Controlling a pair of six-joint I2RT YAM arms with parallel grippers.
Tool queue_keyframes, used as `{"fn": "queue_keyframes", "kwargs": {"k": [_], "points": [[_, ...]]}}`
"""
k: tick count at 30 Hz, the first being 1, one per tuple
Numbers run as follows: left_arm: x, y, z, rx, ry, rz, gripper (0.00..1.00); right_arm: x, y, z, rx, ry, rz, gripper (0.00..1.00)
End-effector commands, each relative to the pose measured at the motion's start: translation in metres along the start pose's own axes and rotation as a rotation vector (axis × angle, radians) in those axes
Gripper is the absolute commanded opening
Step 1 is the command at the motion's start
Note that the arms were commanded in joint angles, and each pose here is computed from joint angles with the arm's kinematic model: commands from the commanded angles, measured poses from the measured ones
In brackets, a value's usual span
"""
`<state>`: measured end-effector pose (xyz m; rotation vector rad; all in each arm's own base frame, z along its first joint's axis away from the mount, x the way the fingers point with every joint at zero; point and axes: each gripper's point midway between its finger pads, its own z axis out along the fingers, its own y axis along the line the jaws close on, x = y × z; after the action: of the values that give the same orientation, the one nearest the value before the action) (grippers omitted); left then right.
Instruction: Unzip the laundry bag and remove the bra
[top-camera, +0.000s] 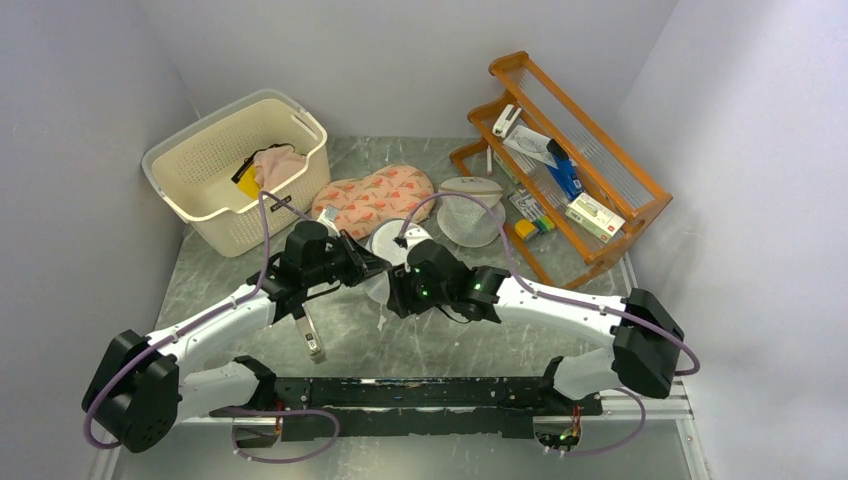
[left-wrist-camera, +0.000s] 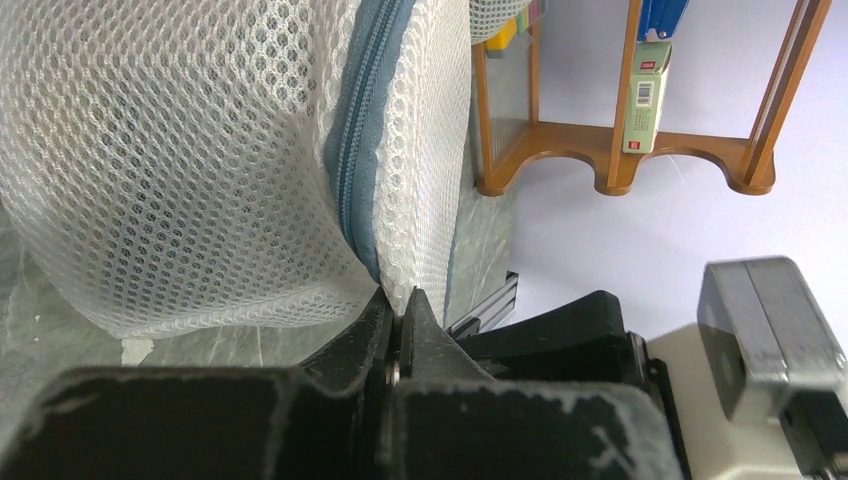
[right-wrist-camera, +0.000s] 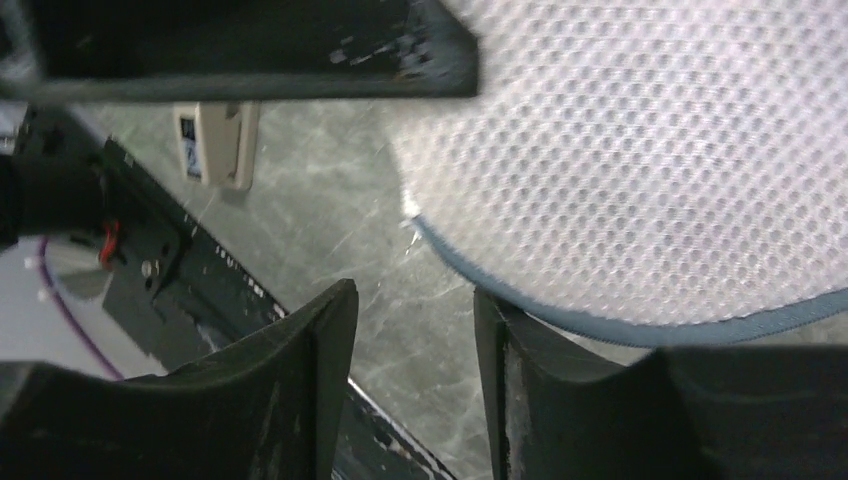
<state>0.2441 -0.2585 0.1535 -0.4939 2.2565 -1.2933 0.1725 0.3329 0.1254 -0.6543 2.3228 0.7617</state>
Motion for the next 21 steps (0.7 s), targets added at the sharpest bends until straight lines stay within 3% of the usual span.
{"fn": "queue_keyframes", "kwargs": {"k": [1, 8, 21], "points": [[-0.004, -0.009, 0.001, 0.030, -0.011, 0.000, 0.07, -0.020, -0.014, 0.011, 0.109, -0.123, 0.081, 0.41], [-0.005, -0.008, 0.001, 0.014, -0.011, 0.002, 0.07, -0.032, -0.011, 0.016, 0.185, -0.220, 0.107, 0.38], [-0.004, -0.006, 0.002, 0.006, -0.001, 0.008, 0.07, -0.039, -0.014, 0.023, 0.290, -0.276, 0.181, 0.32]]}}
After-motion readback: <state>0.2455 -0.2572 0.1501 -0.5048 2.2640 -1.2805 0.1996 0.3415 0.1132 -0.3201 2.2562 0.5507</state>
